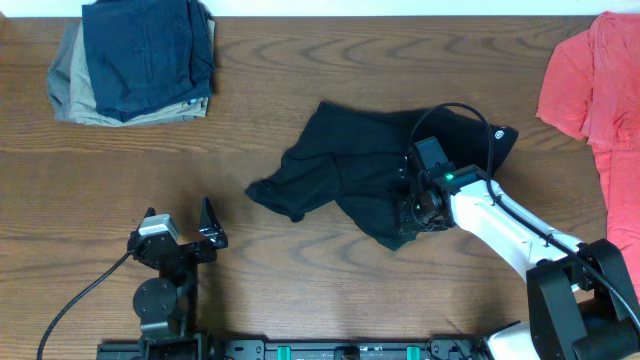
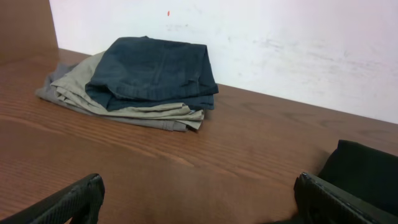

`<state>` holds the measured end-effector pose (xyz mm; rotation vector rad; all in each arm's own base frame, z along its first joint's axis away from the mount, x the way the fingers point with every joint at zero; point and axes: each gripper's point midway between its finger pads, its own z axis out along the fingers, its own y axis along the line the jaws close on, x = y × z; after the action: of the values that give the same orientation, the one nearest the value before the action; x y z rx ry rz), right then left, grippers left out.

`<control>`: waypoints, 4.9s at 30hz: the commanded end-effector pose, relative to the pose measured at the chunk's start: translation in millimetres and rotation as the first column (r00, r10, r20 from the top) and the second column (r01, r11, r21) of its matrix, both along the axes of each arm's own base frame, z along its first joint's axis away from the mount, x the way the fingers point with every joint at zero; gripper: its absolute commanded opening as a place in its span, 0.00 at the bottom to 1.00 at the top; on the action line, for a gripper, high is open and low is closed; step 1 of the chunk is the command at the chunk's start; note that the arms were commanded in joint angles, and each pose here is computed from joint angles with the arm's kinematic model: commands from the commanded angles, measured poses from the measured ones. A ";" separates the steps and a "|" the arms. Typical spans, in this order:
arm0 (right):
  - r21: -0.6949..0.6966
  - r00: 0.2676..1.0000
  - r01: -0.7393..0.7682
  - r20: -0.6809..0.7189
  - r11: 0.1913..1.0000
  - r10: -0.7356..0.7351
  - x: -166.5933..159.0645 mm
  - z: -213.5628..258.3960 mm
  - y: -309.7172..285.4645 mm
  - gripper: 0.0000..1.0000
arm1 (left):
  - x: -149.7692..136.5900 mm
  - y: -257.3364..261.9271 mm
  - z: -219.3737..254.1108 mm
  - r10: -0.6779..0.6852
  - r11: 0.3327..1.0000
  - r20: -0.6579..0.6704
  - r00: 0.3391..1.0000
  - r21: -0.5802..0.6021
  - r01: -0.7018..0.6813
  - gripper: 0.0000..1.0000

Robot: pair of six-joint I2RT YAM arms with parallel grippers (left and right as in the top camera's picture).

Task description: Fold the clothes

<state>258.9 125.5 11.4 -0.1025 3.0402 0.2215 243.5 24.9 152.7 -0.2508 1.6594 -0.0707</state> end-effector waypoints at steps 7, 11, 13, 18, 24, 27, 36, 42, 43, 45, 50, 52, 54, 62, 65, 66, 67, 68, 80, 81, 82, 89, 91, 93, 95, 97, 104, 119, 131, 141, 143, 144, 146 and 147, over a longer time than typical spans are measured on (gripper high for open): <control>-0.030 0.999 0.035 0.028 0.999 -0.034 10.7 5.0 -10.0 0.01 | -0.9 1.6 -15.7 0.011 1.000 -0.047 0.999 0.003 -0.010 0.98; -0.144 0.993 0.106 0.066 0.984 -0.097 29.8 25.5 -41.7 0.01 | -0.9 1.6 -15.7 0.011 1.000 -0.047 0.999 0.003 -0.010 0.98; -0.222 0.988 0.135 0.107 0.966 -0.114 44.8 46.1 -62.5 0.01 | -0.9 1.6 -15.7 0.011 1.000 -0.047 0.999 0.003 -0.010 0.98; -0.399 0.945 0.273 0.283 0.876 -0.166 90.4 125.5 -124.1 0.01 | -0.9 1.6 -15.7 0.011 1.000 -0.047 0.999 0.003 -0.010 0.98; -0.289 0.789 0.506 0.535 0.812 -0.301 140.4 233.2 -188.9 0.05 | -0.9 1.6 -15.7 0.011 1.000 -0.047 0.999 0.003 -0.010 0.98; -0.173 0.707 0.564 0.606 0.808 -0.364 150.6 275.2 -213.3 0.24 | -0.9 1.6 -15.7 0.011 1.000 -0.047 0.999 0.003 -0.010 0.98; -0.027 0.775 0.496 0.464 0.868 -0.428 128.2 270.4 -202.1 0.99 | -0.9 1.6 -15.7 0.011 1.000 -0.047 0.999 0.003 -0.010 0.98; 0.046 0.860 0.433 0.279 0.900 -0.428 101.4 241.1 -170.3 0.99 | -0.9 1.6 -15.7 0.011 1.000 -0.047 0.999 0.003 -0.010 0.98; 0.052 0.872 0.425 0.242 0.904 -0.425 95.7 234.3 -164.9 0.99 | -0.9 1.6 -15.7 0.011 1.000 -0.047 0.999 0.003 -0.010 0.98; 0.045 0.894 0.412 0.175 0.910 -0.413 84.8 219.4 -156.0 0.99 | -0.9 1.6 -15.7 0.011 1.000 -0.047 0.999 0.003 -0.010 0.98; -0.008 0.920 0.391 -0.016 0.920 -0.391 50.3 166.1 -138.2 0.99 | -0.9 1.6 -15.7 0.011 1.000 -0.047 0.999 0.003 -0.010 0.98; -0.032 0.904 0.414 -0.100 0.910 -0.415 33.0 142.9 -132.6 0.99 | -0.9 1.6 -15.7 0.011 1.000 -0.047 0.999 0.003 -0.010 0.98; -0.054 0.886 0.432 -0.159 0.900 -0.434 18.9 123.4 -128.3 0.99 | -0.9 1.6 -15.7 0.011 1.000 -0.047 0.999 0.003 -0.010 0.98; -0.083 0.860 0.463 -0.199 0.882 -0.470 -8.2 81.4 -118.3 0.99 | -0.9 1.6 -15.7 0.011 1.000 -0.047 0.999 0.003 -0.010 0.98; -0.091 0.855 0.465 -0.211 0.881 -0.473 -17.3 62.0 -118.3 0.99 | -0.9 1.6 -15.7 0.011 1.000 -0.047 0.999 0.003 -0.010 0.98; -0.091 0.855 0.464 -0.214 0.881 -0.473 -19.8 53.7 -118.1 0.99 | -0.9 1.6 -15.7 0.011 1.000 -0.047 0.999 0.003 -0.010 0.98; -0.087 0.855 0.464 -0.216 0.881 -0.472 -21.9 46.6 -117.2 0.99 | -0.9 1.6 -15.7 0.011 1.000 -0.047 0.999 0.003 -0.010 0.98; -0.085 0.855 0.464 -0.218 0.882 -0.471 -24.8 38.8 -116.6 0.99 | -0.9 1.6 -15.7 0.011 1.000 -0.047 0.999 0.003 -0.010 0.98; -0.046 0.870 0.470 -0.142 0.881 -0.472 -17.4 5.6 -116.5 0.85 | -0.9 1.6 -15.7 0.011 1.000 -0.047 0.999 0.003 -0.010 0.98; -0.034 0.872 0.471 -0.131 0.882 -0.471 -13.5 5.7 -115.7 0.84 | -0.9 1.6 -15.7 0.011 1.000 -0.047 0.999 0.003 -0.010 0.98; -0.024 0.874 0.471 -0.120 0.882 -0.471 -10.1 5.8 -115.1 0.84 | -0.9 1.6 -15.7 0.011 1.000 -0.047 0.999 0.003 -0.010 0.98; 0.009 0.874 0.481 -0.076 0.876 -0.479 0.3 -0.1 -113.8 0.75 | -0.9 1.6 -15.7 0.011 1.000 -0.047 0.999 0.003 -0.010 0.98; -0.011 0.856 0.512 -0.075 0.859 -0.512 -2.5 -4.8 -117.2 0.73 | -0.9 1.6 -15.7 0.011 1.000 -0.047 0.999 0.003 -0.010 0.98; -0.025 0.853 0.518 -0.063 0.855 -0.518 -3.2 -8.4 -120.3 0.73 | -0.9 1.6 -15.7 0.011 1.000 -0.047 0.999 0.003 -0.010 0.98; -0.025 0.853 0.519 -0.053 0.855 -0.519 -1.7 -9.3 -121.2 0.73 | -0.9 1.6 -15.7 0.011 1.000 -0.047 0.999 0.003 -0.010 0.98; -0.018 0.854 0.519 -0.046 0.855 -0.519 0.6 -9.1 -120.9 0.72 | -0.9 1.6 -15.7 0.011 1.000 -0.047 0.999 0.003 -0.010 0.98; -0.018 0.837 0.544 -0.052 0.839 -0.544 2.8 -14.0 -121.0 0.66 | -0.9 1.6 -15.7 0.011 1.000 -0.047 0.999 0.003 -0.010 0.98; -0.075 0.778 0.611 -0.131 0.788 -0.615 -10.7 -23.2 -125.0 0.02 | -0.9 1.6 -15.7 0.011 1.000 -0.047 0.999 0.003 -0.010 0.98; -0.109 0.739 0.646 -0.160 0.755 -0.655 1.9 34.5 -169.6 0.01 | -0.9 1.6 -15.7 0.011 1.000 -0.047 0.999 0.003 -0.010 0.98; -0.198 0.687 0.687 -0.134 0.699 -0.714 -17.9 64.5 -183.8 0.01 | -0.9 1.6 -15.7 0.011 1.000 -0.047 0.999 0.003 -0.010 0.98; -0.225 0.661 0.712 -0.105 0.665 -0.743 -24.7 72.2 -188.7 0.01 | -0.9 1.6 -15.7 0.011 1.000 -0.047 0.999 0.003 -0.010 0.98; -0.225 0.659 0.717 -0.086 0.659 -0.747 -27.1 77.8 -189.9 0.01 | -0.9 1.6 -15.7 0.011 1.000 -0.047 0.999 0.003 -0.010 0.98; -0.200 0.664 0.725 -0.050 0.659 -0.746 -30.3 91.6 -188.9 0.01 | -0.9 1.6 -15.7 0.011 1.000 -0.047 0.999 0.003 -0.010 0.98; -0.188 0.665 0.729 -0.032 0.658 -0.746 -32.4 98.2 -188.5 0.01 | -0.9 1.6 -15.7 0.011 1.000 -0.047 0.999 0.003 -0.010 0.98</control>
<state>227.8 -53.5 87.9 1.1366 2.9933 -0.0422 243.5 25.0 152.6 -0.2512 1.6597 -0.0704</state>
